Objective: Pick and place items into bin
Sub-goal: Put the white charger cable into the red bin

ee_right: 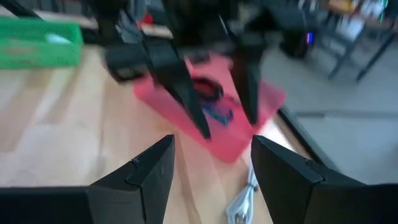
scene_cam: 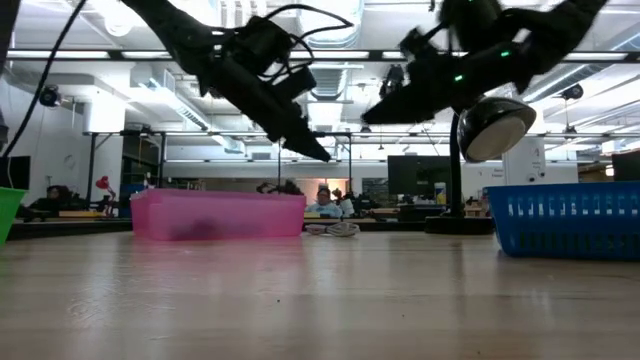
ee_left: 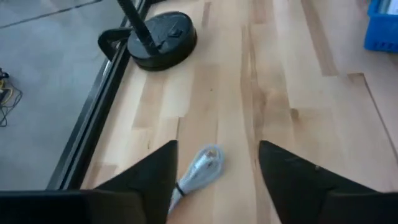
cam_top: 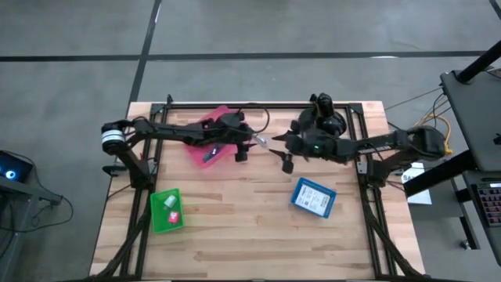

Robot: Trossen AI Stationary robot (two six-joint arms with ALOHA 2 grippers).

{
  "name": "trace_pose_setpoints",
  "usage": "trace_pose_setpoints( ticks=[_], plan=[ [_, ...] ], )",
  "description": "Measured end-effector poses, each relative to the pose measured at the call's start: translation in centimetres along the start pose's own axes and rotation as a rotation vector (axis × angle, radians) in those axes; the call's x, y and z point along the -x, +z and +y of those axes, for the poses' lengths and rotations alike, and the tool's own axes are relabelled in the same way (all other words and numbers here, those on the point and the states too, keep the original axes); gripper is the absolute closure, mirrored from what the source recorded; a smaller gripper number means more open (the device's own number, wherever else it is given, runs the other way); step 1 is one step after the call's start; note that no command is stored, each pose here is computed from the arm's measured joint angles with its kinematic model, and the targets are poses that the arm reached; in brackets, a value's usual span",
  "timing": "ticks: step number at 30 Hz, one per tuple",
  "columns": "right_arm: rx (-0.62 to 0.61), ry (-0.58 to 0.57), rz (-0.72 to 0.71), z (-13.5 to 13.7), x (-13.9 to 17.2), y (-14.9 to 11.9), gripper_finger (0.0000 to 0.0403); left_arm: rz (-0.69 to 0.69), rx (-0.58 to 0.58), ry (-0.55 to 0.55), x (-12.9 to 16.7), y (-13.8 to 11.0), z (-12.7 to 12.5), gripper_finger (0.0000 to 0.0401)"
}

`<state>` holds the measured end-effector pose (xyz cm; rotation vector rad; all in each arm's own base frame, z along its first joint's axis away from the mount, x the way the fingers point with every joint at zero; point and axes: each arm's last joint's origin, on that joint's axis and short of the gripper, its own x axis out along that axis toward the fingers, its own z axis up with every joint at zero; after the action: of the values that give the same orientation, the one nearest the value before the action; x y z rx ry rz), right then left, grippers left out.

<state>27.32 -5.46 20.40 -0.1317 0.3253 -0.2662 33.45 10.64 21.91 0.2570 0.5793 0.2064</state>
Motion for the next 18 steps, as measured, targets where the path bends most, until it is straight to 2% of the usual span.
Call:
trace_pose_setpoints(
  ticks=[3,5,11,15,18],
  plan=[
    [0.023,0.007,-0.099,0.4,1.8,-0.1,0.0204,0.043,-0.002,-0.018,-1.1,0.6,0.2,0.0165],
    [0.035,0.011,-0.126,0.6,2.9,-0.7,0.0204,0.093,-0.005,-0.048,-1.9,1.2,0.4,0.0158],
    [0.051,0.003,-0.165,0.5,4.5,-1.3,0.0204,0.236,-0.007,-0.113,-5.1,2.3,0.7,0.0155],
    [0.057,0.003,-0.171,0.5,4.9,-1.4,0.0204,0.35,-0.077,-0.138,-6.8,2.4,1.0,0.0155],
    [0.057,0.002,-0.168,0.5,5.0,-1.5,0.0204,0.415,-0.116,-0.112,-7.8,2.2,1.2,0.0155]
  ],
)
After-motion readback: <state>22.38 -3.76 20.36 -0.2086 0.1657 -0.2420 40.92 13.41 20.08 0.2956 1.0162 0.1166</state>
